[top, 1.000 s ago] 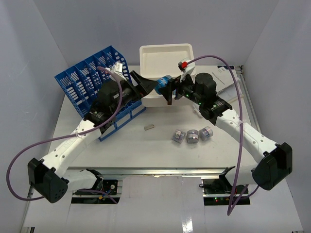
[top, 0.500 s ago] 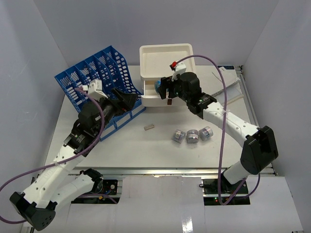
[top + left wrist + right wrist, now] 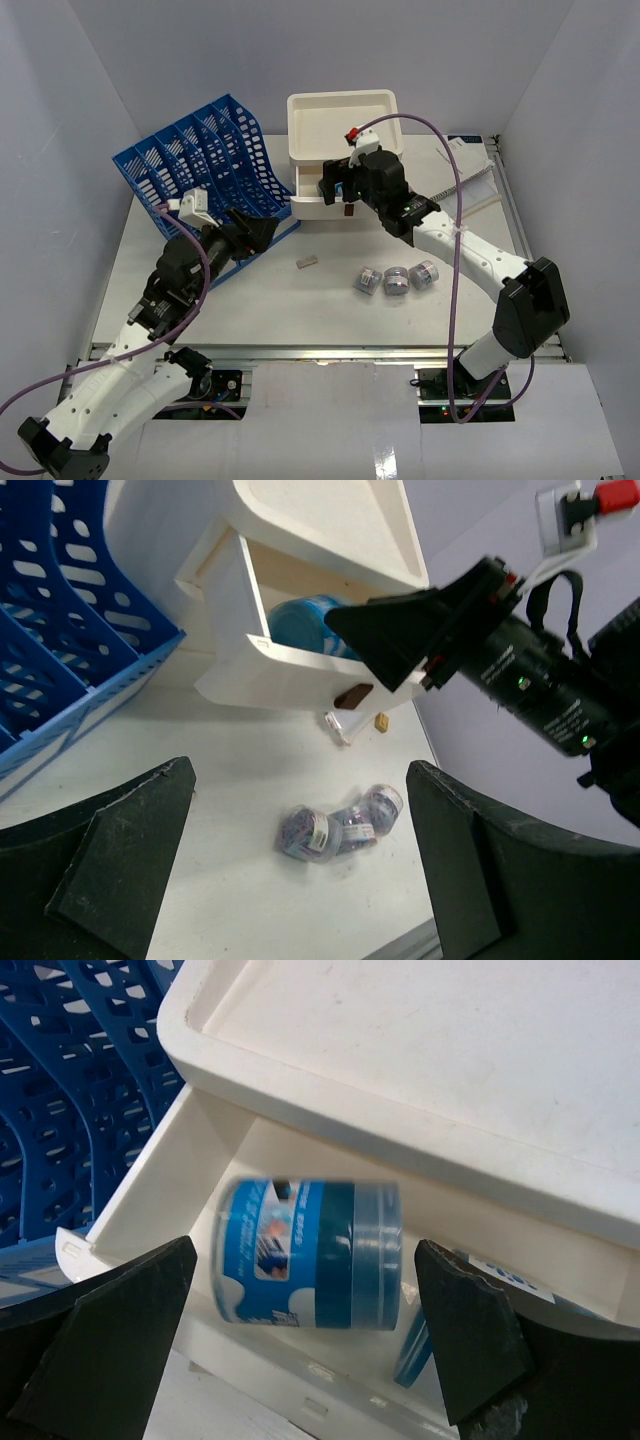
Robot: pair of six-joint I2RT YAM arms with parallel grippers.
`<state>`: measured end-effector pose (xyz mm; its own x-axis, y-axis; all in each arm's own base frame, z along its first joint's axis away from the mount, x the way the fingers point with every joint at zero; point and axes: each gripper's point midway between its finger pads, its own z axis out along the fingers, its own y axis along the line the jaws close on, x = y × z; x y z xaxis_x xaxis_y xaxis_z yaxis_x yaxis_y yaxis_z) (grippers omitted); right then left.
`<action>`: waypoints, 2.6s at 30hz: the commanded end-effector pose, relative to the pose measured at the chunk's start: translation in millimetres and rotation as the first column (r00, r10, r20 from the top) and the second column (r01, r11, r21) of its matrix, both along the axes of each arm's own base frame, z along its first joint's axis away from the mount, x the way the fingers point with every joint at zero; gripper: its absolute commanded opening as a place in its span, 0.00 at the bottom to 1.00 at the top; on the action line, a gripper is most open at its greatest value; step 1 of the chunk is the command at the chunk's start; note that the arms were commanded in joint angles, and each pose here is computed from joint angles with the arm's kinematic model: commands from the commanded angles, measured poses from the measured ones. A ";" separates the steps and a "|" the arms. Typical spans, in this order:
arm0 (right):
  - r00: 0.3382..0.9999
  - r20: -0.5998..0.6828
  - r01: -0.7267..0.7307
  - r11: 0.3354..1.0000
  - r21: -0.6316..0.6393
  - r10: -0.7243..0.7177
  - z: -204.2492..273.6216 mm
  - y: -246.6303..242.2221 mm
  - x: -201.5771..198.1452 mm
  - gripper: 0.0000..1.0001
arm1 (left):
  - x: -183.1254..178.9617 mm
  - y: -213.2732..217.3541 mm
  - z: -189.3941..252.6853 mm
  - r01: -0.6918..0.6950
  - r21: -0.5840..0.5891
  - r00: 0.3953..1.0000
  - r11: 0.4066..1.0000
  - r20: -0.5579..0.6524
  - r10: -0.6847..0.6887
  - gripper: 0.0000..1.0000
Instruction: Organize the desk
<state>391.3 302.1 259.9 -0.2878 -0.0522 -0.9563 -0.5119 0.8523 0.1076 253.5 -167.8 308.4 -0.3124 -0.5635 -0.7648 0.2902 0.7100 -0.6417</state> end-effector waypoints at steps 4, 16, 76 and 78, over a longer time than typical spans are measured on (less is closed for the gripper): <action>0.982 0.170 -0.090 0.994 0.054 0.079 72.9 7.1 -8.3 0.90 | -18.0 -32.4 -12.7 0.206 -0.054 0.978 0.977 0.038 -0.204 0.98; 0.622 0.294 -0.547 0.672 -0.500 0.725 86.3 11.9 -70.7 0.94 | -3.1 -90.0 -61.3 0.405 -0.086 0.906 0.910 -0.098 -0.412 0.65; 0.630 0.044 -0.685 0.582 -0.439 0.775 2.6 -0.6 38.0 0.20 | 157.0 -174.0 -74.1 0.301 -0.022 0.953 0.953 0.034 -0.300 0.47; 0.630 0.064 -0.678 0.589 -0.440 0.774 12.2 -0.4 36.3 0.29 | 155.9 -173.7 -73.5 0.304 -0.023 0.952 0.952 0.039 -0.303 0.47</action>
<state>433.4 299.9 255.7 0.1975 -0.4936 -0.8470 -0.9421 0.1433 -0.3032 398.5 -341.2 198.0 -0.5287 -0.4056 -0.7456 0.4745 0.5871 -0.6559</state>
